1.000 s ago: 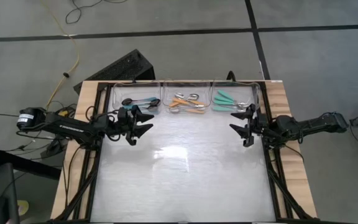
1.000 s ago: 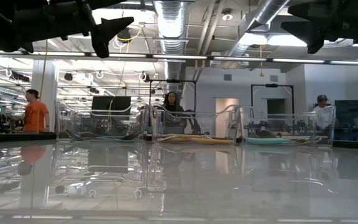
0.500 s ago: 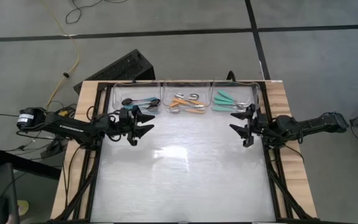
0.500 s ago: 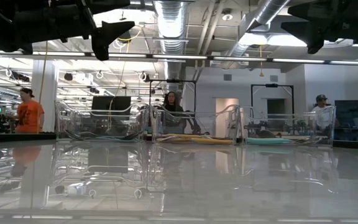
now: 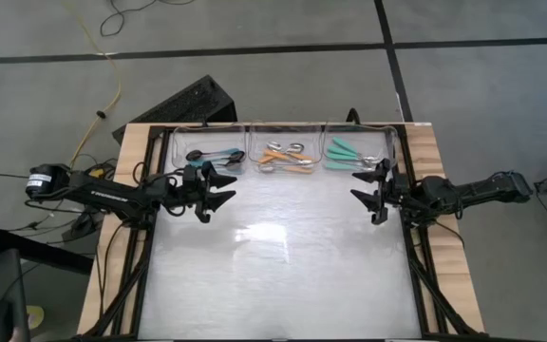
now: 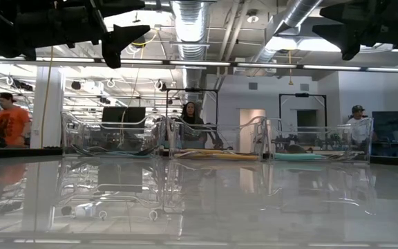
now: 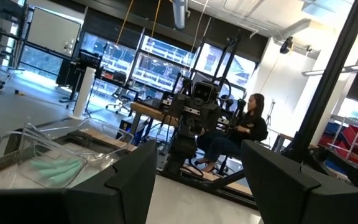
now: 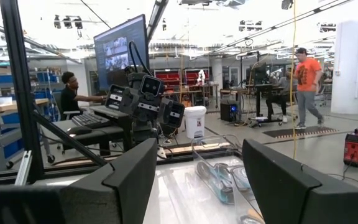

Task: Sort silverware by color (type)
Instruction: Return to Home Position

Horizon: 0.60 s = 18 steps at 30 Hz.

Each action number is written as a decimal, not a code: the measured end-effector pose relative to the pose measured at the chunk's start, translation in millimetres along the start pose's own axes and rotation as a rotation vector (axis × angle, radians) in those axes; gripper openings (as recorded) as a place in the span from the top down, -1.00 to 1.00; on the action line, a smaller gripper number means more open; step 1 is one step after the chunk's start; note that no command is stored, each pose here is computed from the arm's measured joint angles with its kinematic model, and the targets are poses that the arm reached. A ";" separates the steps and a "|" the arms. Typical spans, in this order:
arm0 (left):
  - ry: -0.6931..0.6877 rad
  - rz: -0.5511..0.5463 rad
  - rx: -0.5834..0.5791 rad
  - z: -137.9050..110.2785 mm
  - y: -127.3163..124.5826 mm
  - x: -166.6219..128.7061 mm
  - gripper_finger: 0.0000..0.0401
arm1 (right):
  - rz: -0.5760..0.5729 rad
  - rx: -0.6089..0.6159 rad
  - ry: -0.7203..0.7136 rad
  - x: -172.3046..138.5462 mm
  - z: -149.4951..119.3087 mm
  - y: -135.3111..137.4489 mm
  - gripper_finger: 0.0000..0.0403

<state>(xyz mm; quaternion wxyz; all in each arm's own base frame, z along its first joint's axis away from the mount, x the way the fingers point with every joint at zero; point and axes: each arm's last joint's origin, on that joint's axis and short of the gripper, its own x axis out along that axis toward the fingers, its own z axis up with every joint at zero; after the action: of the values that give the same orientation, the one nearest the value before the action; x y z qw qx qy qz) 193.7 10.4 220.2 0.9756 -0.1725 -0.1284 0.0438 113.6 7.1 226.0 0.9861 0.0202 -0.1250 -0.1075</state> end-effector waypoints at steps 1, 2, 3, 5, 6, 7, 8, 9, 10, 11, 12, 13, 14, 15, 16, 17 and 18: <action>0.000 0.000 0.000 0.0 0.1 0.0 -0.09 | 0.000 0.000 0.000 0.0 0.0 0.0 -0.31; 0.000 0.000 0.000 0.0 0.0 0.0 -0.09 | 0.000 0.000 0.000 0.0 0.0 0.0 -0.31; 0.000 0.000 0.000 0.0 0.0 0.0 -0.09 | 0.000 0.000 0.000 0.0 0.0 0.0 -0.31; 0.000 0.001 0.000 0.0 0.0 0.0 -0.09 | 0.000 0.000 0.000 0.0 0.0 0.0 -0.31; 0.000 0.000 0.000 0.0 0.0 0.0 -0.09 | 0.000 0.000 0.000 0.0 0.0 0.0 -0.31; 0.000 0.000 0.000 0.0 0.0 0.0 -0.09 | 0.000 0.000 0.000 0.0 0.0 0.0 -0.31; 0.000 0.001 0.000 0.0 0.1 0.0 -0.09 | 0.000 0.000 0.000 0.0 0.0 0.0 -0.31; 0.000 0.001 0.000 0.0 0.1 0.0 -0.09 | 0.000 0.000 0.000 0.0 0.0 0.0 -0.31; 0.000 0.000 0.000 0.0 0.0 0.0 -0.09 | 0.000 0.000 0.001 0.0 -0.1 0.0 -0.31; 0.000 0.000 0.000 0.0 0.0 0.0 -0.09 | 0.000 0.000 0.001 0.0 -0.1 0.0 -0.31; 0.000 0.001 0.000 0.0 0.1 0.0 -0.09 | 0.000 0.000 0.001 0.0 -0.1 0.0 -0.31; 0.000 0.000 0.000 0.0 0.0 0.0 -0.09 | 0.000 0.000 0.001 0.0 -0.1 0.0 -0.31; 0.000 0.001 0.000 0.0 0.1 0.0 -0.09 | 0.000 0.000 0.002 0.0 -0.2 0.0 -0.31; 0.000 0.001 0.000 0.0 0.1 0.0 -0.09 | 0.000 0.000 0.002 0.0 -0.2 0.0 -0.31; 0.000 0.000 0.000 0.0 0.0 0.0 -0.09 | 0.000 -0.001 0.003 0.0 -0.3 0.0 -0.31; 0.000 0.000 0.000 0.0 0.0 0.0 -0.09 | 0.000 -0.001 0.004 0.0 -0.4 0.0 -0.31; 0.000 0.000 0.000 0.0 0.0 0.0 -0.09 | 0.000 -0.002 0.005 0.0 -0.5 0.0 -0.31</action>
<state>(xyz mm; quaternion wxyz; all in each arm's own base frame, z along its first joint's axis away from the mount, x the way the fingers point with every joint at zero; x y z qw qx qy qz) 193.7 10.4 220.2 0.9756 -0.1725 -0.1284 0.0438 113.7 7.2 225.4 0.9865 0.0197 -0.1223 -0.1075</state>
